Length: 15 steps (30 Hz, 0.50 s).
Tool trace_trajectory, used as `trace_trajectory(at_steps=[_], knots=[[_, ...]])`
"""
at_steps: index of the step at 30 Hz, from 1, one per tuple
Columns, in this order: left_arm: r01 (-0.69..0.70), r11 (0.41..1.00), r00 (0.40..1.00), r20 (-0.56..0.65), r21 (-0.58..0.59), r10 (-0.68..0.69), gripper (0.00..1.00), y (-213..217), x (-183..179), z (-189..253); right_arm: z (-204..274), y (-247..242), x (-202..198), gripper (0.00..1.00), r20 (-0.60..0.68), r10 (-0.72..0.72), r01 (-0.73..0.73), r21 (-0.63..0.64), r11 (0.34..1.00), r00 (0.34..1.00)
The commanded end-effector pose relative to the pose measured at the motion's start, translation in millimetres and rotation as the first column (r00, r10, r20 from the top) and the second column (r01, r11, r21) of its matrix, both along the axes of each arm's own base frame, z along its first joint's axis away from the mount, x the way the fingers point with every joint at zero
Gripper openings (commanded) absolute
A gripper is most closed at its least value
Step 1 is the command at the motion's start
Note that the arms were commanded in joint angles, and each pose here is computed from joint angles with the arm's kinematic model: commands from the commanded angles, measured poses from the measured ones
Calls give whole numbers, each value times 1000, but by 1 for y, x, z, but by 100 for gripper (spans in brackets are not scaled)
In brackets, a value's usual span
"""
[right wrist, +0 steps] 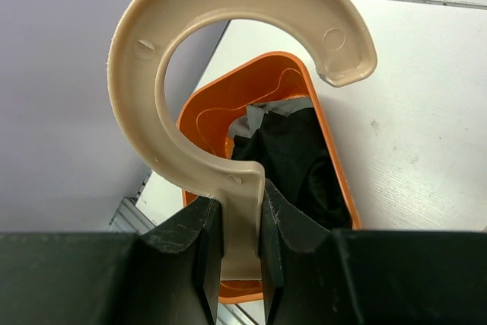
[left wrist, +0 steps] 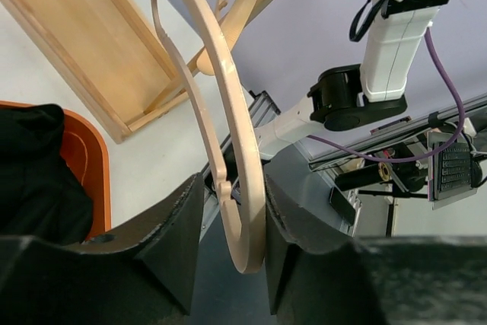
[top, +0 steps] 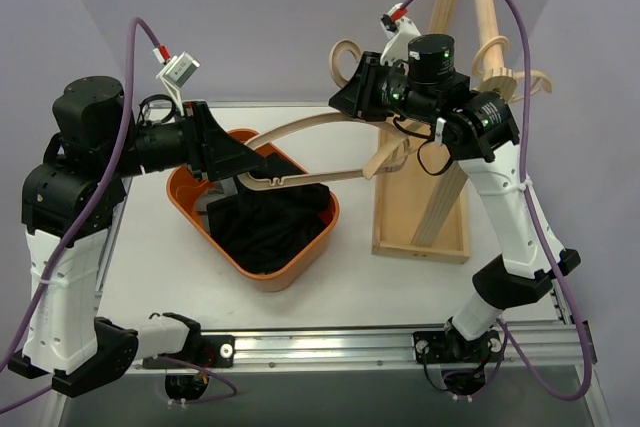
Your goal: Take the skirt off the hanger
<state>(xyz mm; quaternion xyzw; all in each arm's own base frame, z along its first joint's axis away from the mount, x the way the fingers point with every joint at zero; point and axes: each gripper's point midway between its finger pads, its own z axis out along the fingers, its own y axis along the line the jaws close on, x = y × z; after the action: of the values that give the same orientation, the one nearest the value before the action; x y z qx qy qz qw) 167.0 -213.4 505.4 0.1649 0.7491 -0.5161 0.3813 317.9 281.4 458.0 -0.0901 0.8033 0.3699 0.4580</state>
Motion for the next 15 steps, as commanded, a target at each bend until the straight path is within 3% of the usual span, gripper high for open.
trace_trajectory(at_steps=[1, 3, 5, 6, 7, 9, 12, 13, 15], knots=[[-11, 999, 1000, 20, 39, 10, 41, 3, -1, -3, 18, 4, 1, 0, 52, 2, -3, 30, 1000, 999], [-9, 999, 1000, 17, 48, 8, 38, 3, -1, -6, 19, 4, 1, 0, 52, 4, -6, 33, 999, 999], [-17, 998, 1000, 17, 53, 16, 25, 4, 1, -7, 19, 5, 1, 0, 50, 7, -9, 35, 999, 999], [-19, 998, 1000, 18, 57, 18, 19, 4, 2, -8, 19, 4, 0, 0, 51, 10, -12, 34, 999, 999], [-23, 998, 1000, 18, 60, 22, 3, 4, 3, -9, 19, 5, 0, 0, 51, 12, -13, 34, 999, 999], [-31, 997, 999, 26, 68, 30, 2, 5, 4, -9, 19, 5, -1, 0, 52, 18, -20, 36, 999, 998], [-65, 995, 997, 47, 78, 62, 2, 8, 9, -9, 22, 6, -6, 20, 55, 33, -36, 44, 998, 998], [-74, 994, 996, 56, 79, 70, 2, 9, 12, -8, 23, 6, -6, 35, 56, 34, -37, 47, 998, 998], [-95, 992, 993, 75, 86, 89, 2, 10, 16, -8, 24, 5, -9, 44, 53, 40, -42, 49, 998, 998]])
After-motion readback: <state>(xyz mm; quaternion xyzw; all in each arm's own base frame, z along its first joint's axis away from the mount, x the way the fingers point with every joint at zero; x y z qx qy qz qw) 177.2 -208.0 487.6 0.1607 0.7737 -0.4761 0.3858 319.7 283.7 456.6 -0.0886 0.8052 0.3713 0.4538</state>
